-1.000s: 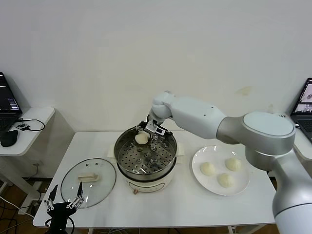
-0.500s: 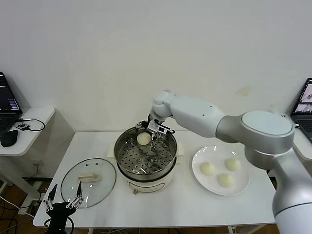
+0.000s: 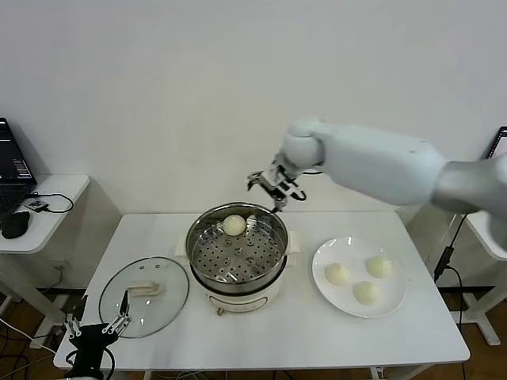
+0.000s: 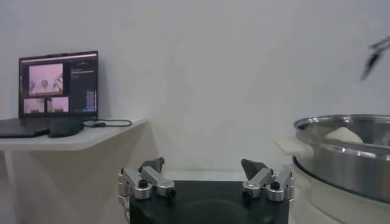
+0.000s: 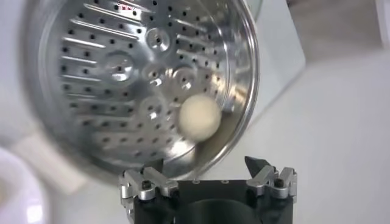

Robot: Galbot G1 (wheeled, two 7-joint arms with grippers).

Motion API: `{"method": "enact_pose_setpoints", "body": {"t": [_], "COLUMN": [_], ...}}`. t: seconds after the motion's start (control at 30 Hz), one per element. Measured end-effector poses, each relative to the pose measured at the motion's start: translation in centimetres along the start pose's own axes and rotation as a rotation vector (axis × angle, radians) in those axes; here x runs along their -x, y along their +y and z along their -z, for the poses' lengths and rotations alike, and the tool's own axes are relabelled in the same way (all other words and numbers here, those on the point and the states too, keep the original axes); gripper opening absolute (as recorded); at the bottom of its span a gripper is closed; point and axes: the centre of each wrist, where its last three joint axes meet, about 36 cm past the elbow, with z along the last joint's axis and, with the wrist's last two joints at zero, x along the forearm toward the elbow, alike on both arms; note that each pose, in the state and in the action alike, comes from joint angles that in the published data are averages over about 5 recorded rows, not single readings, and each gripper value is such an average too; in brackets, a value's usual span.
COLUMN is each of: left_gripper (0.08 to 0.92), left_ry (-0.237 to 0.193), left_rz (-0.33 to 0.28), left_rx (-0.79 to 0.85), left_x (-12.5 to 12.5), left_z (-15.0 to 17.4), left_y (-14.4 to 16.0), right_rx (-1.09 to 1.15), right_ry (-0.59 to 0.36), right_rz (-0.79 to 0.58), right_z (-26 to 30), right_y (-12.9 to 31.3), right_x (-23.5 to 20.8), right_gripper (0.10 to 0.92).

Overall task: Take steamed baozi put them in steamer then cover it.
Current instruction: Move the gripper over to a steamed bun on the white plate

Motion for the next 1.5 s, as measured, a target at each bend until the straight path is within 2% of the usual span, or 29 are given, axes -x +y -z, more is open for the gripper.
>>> {"method": "enact_pose_setpoints", "body": {"t": [0.3,0.63,1.0,1.5], "left_gripper": [0.823,0.823,0.823,0.823], "left_ry": [0.006,0.018,0.029,0.034], "left_rz": [0.012,0.03,0.047,0.052], "left_rx": [0.014,0.018,0.024,0.023], "left_x": [0.3,0.3,0.0,-0.1], "left_z": [0.0,0.2,0.0,-0.2], "left_y": [0.6,0.7,1.1,1.2], "right_rx": [0.268,0.431,0.504,0.559], "right_ry": [0.075,0.112,0.135,0.137], "right_rz": [0.036,0.103,0.164,0.206], "right_z": [-4.7,-6.9,-8.1,-8.5], "right_y": [9.2,17.1,21.1,23.6], "right_x": [-3.0,0.4,5.2,11.1], "right_gripper": [0.823,0.823,0.823,0.823]}}
